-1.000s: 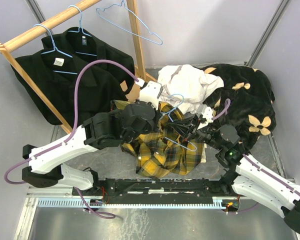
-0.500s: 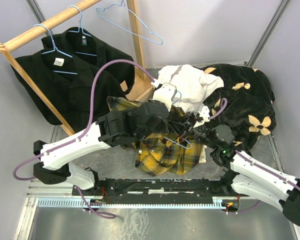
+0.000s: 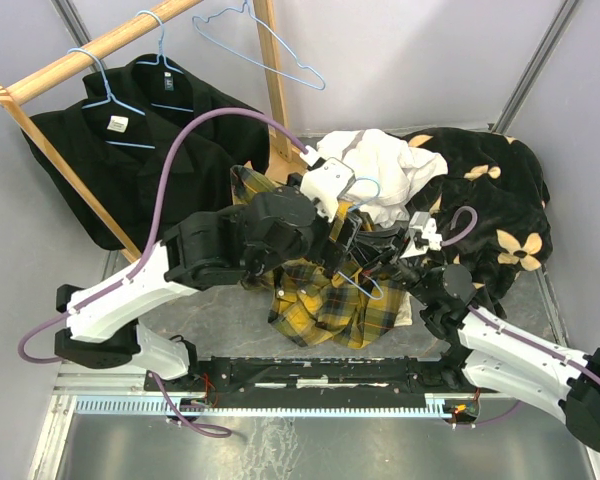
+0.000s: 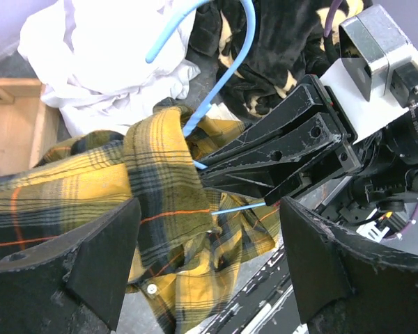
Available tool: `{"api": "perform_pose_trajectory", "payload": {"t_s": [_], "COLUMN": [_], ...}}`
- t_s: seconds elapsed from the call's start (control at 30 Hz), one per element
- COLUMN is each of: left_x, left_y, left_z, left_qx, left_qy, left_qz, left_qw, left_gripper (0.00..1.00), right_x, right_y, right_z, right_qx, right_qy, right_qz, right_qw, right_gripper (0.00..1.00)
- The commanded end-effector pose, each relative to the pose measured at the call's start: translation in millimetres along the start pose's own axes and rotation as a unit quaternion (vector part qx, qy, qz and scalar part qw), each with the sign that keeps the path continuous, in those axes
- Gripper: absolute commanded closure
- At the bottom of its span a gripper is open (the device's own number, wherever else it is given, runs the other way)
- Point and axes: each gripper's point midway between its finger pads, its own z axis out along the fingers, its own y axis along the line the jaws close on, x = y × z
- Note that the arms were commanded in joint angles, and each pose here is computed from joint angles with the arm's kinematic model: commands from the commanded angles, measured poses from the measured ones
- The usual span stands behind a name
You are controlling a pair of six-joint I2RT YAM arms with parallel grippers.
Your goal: Place the shirt on the hanger
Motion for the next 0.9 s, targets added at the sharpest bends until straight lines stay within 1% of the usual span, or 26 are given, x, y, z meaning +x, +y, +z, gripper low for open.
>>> {"api": "perform_pose_trajectory", "payload": {"t_s": [0.0, 0.13, 0.27, 0.47, 0.67, 0.87], "left_x": [-17, -18, -9, 3, 11, 38], "left_y": [9, 22, 34, 45, 26, 3], "left_z": [-34, -57, -72, -85, -90, -87], "left_qx": [0.031, 0.04, 0.044, 0.047, 0.112, 0.181], "left_qy": [-0.022, -0.036, -0.034, -0.022, -0.009, 0.031], "left_qz": [0.067, 0.106, 0.136, 0.175, 0.197, 0.207], "left_qw": [0.997, 0.993, 0.989, 0.983, 0.974, 0.961], "left_gripper": [0.13, 0.12, 0.13, 0.2, 0.22, 0.31], "right_x": [-49, -47, -48, -51, -49, -55], "right_y": [16, 25, 34, 55, 78, 90], "right_z": [-2, -8, -12, -14, -20, -27], "right_qx": [-0.03, -0.056, -0.077, -0.131, -0.191, -0.218], "right_qy": [-0.087, -0.082, -0.076, -0.066, -0.045, -0.044], "right_qz": [-0.021, -0.036, -0.041, -0.029, -0.007, 0.011], "right_qw": [0.996, 0.994, 0.993, 0.989, 0.981, 0.975], "right_gripper": [1.0, 1.0, 1.0, 1.0, 1.0, 1.0]}}
